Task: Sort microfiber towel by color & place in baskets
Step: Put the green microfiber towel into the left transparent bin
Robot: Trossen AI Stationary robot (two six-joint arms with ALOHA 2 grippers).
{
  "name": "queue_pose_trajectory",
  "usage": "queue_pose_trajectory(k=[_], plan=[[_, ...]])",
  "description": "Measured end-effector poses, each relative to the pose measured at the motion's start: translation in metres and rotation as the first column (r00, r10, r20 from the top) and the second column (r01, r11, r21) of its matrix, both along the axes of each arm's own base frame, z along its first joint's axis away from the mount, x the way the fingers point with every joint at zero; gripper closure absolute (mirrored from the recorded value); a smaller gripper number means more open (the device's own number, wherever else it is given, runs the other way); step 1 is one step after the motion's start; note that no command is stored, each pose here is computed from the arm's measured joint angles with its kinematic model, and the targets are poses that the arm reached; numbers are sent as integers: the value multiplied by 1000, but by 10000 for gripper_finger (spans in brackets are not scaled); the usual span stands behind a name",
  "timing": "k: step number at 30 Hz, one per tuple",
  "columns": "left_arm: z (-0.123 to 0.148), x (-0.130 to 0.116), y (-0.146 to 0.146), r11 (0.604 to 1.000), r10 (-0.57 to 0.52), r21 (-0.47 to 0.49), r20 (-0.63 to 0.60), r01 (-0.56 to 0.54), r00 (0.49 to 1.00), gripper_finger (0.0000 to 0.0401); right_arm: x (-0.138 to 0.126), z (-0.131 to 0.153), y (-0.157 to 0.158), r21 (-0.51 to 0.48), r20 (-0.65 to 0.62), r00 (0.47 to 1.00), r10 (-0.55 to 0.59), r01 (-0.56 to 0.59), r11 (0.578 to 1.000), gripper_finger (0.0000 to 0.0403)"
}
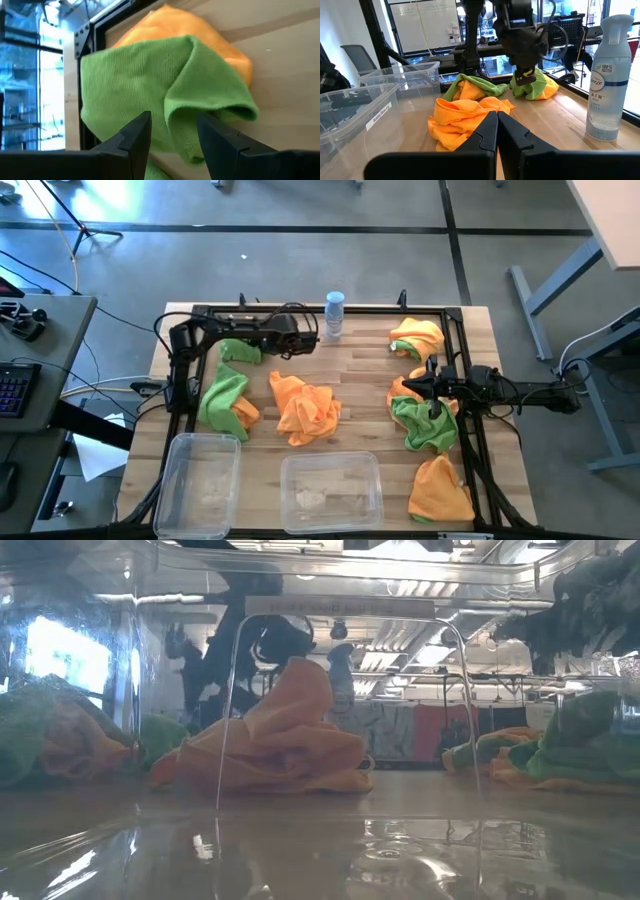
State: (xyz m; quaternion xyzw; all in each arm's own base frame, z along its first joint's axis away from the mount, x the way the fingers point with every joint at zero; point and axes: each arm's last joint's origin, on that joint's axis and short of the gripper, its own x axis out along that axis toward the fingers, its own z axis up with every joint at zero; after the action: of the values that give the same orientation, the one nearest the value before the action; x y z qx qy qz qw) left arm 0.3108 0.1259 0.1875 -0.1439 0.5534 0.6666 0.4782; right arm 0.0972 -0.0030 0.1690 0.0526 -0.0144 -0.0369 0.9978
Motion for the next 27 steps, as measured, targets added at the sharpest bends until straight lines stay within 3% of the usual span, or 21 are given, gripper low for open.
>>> queue_pose_trajectory(k=[7,17,27], plan=[[-18,-9,-8,995,79,55,14,-80,997,255,0,0,0,0,0,1000,0,0,1000,402],[-33,-15,-2,994,106,31,43,-108,993,264,0,0,0,0,0,1000,0,0,1000,402],[-15,-15,-14,996,60,61,90,-65,994,393,0,0,0,0,0,1000,1,-1,1000,402]])
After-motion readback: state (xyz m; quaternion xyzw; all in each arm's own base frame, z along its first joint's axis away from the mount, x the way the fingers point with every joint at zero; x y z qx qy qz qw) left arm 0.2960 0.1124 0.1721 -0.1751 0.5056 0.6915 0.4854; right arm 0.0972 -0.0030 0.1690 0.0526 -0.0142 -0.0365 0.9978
